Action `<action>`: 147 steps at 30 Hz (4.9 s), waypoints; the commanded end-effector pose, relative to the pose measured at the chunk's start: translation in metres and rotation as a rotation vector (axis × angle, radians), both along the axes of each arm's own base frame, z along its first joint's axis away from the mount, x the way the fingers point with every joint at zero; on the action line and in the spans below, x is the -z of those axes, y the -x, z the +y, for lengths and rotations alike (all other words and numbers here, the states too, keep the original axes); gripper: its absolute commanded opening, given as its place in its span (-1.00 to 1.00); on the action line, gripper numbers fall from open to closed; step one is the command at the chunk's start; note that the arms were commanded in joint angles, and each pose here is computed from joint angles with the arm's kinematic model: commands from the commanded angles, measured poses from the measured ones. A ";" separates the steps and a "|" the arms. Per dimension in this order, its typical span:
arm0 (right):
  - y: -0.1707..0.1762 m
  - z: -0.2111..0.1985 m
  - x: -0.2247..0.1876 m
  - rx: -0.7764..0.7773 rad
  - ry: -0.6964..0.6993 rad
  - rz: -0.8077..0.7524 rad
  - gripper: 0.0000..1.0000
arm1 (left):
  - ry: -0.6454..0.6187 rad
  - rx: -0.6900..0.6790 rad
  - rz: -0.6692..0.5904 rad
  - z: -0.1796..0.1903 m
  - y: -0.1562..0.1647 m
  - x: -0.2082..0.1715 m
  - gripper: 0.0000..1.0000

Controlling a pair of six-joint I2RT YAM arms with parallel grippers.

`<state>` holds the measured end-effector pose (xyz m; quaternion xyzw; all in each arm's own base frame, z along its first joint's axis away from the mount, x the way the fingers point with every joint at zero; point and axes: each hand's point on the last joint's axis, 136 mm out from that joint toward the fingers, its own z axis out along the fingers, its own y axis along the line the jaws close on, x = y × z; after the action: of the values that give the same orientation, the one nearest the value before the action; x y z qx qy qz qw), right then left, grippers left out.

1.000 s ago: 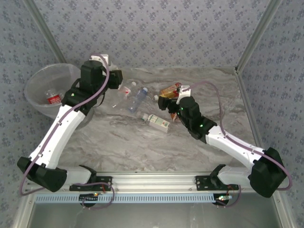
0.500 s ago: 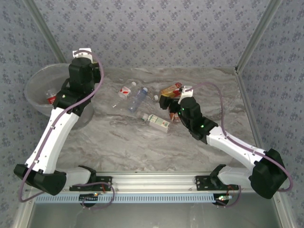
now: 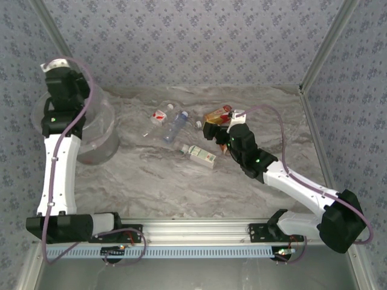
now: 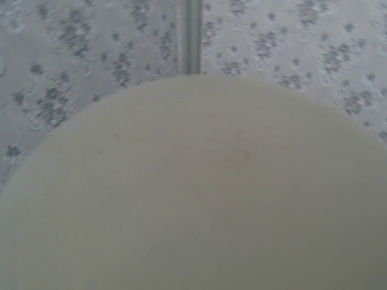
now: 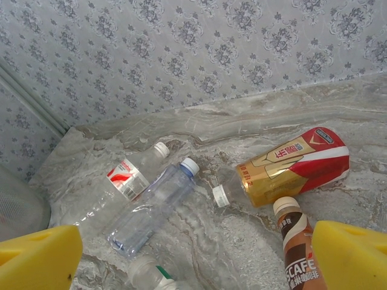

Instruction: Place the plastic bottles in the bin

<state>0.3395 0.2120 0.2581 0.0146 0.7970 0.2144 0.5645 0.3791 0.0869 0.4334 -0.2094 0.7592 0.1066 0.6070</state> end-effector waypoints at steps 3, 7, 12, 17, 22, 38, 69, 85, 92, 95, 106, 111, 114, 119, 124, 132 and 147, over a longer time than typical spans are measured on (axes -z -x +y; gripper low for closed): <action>0.001 -0.010 -0.005 0.037 -0.016 -0.008 0.98 | 0.215 0.014 -0.023 0.015 -0.012 0.030 -0.09; 0.003 -0.009 -0.005 0.027 -0.002 -0.003 0.98 | 0.317 -0.026 0.004 0.033 -0.014 0.061 -0.06; 0.003 -0.011 -0.005 0.031 0.006 -0.003 0.98 | 0.448 -0.007 0.031 0.036 -0.017 0.094 -0.01; 0.002 -0.009 -0.003 0.027 0.001 0.001 0.99 | 0.496 -0.036 0.101 0.037 -0.017 0.126 0.09; 0.002 -0.007 -0.002 0.022 0.005 0.006 0.99 | 0.569 -0.050 0.164 0.035 -0.021 0.152 0.20; 0.000 -0.007 -0.003 0.026 0.011 0.008 0.98 | 0.625 -0.005 0.188 0.024 -0.024 0.147 0.86; 0.020 -0.068 0.008 0.248 0.037 0.004 0.99 | 0.210 0.699 0.215 -0.206 -0.009 0.069 0.99; 0.044 -0.081 -0.001 0.140 -0.005 -0.073 0.99 | 0.055 0.693 0.602 -0.243 -0.063 0.185 0.99; 0.047 -0.079 0.001 0.109 0.012 -0.050 0.99 | 0.005 0.673 0.810 -0.244 -0.079 0.227 0.99; 0.047 -0.079 0.002 0.105 0.022 -0.050 1.00 | 0.031 0.717 0.857 -0.250 -0.086 0.241 0.99; 0.054 -0.083 -0.007 0.096 0.023 -0.072 1.00 | 0.052 0.731 1.043 -0.228 -0.111 0.313 0.99; 0.057 -0.085 -0.004 0.095 0.020 -0.063 1.00 | 0.004 0.784 1.069 -0.225 -0.115 0.335 0.96; 0.059 -0.085 -0.004 0.089 0.015 -0.059 1.00 | -0.022 0.812 1.086 -0.223 -0.118 0.349 0.86; 0.061 -0.084 -0.009 0.080 -0.002 -0.077 1.00 | -0.041 0.855 1.132 -0.223 -0.116 0.369 0.79; 0.062 -0.086 -0.008 0.084 0.000 -0.072 1.00 | -0.044 0.865 1.184 -0.222 -0.117 0.386 0.71; 0.062 -0.085 -0.007 0.082 -0.014 -0.064 0.99 | -0.054 0.886 1.171 -0.226 -0.129 0.403 0.46; 0.062 -0.087 -0.003 0.093 -0.004 -0.054 1.00 | -0.017 0.842 1.111 -0.227 -0.135 0.374 0.14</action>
<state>0.2784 0.1274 0.2596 0.0416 0.7810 0.1874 0.5942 0.5087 -0.1390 0.0329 0.2076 0.9730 -0.0318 0.0961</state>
